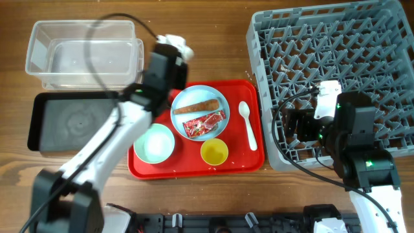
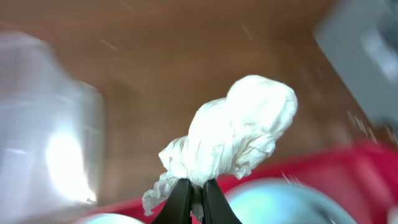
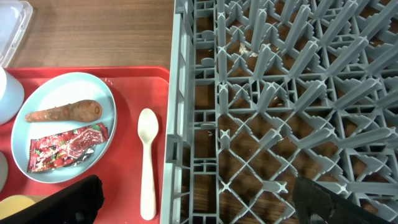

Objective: Sort waste into correct bins and load items into the dishwasher rack
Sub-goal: 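Pick the white tissue with the left gripper and drop it in the clear bin, then grasp the carrot from the plate with the left gripper, drop it on black tray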

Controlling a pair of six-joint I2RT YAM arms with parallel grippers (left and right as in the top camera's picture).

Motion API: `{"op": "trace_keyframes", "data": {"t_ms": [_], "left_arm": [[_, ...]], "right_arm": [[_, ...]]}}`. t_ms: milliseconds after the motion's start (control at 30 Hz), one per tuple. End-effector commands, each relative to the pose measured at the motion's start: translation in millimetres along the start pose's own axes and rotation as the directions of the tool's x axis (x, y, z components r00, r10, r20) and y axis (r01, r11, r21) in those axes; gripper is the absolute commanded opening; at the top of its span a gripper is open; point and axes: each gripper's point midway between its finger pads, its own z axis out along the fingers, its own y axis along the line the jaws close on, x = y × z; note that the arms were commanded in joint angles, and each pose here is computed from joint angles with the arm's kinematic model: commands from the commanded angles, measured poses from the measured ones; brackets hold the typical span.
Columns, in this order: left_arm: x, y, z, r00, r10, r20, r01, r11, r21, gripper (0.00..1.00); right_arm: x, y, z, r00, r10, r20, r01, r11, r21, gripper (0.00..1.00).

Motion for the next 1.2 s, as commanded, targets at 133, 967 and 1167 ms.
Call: {"op": "trace_keyframes", "data": {"t_ms": [133,967,1167], "left_arm": [[-20,160,10,0.965,-0.226,0.131,0.253,0.934,-0.252,0.04],[23,-10,-4,0.981,0.169,-0.092,-0.153,0.976,0.154,0.68],[111,-55,-12,0.863,0.353,-0.361,-0.257,0.923,0.286,0.7]], "right_arm": [[-8,1,-4,1.0,0.008,0.019,-0.008,1.0,0.002,1.0],[-6,1,-4,1.0,0.009,0.012,-0.009,1.0,0.003,1.0],[-6,1,-4,1.0,0.009,0.011,-0.009,1.0,0.002,1.0]]}}
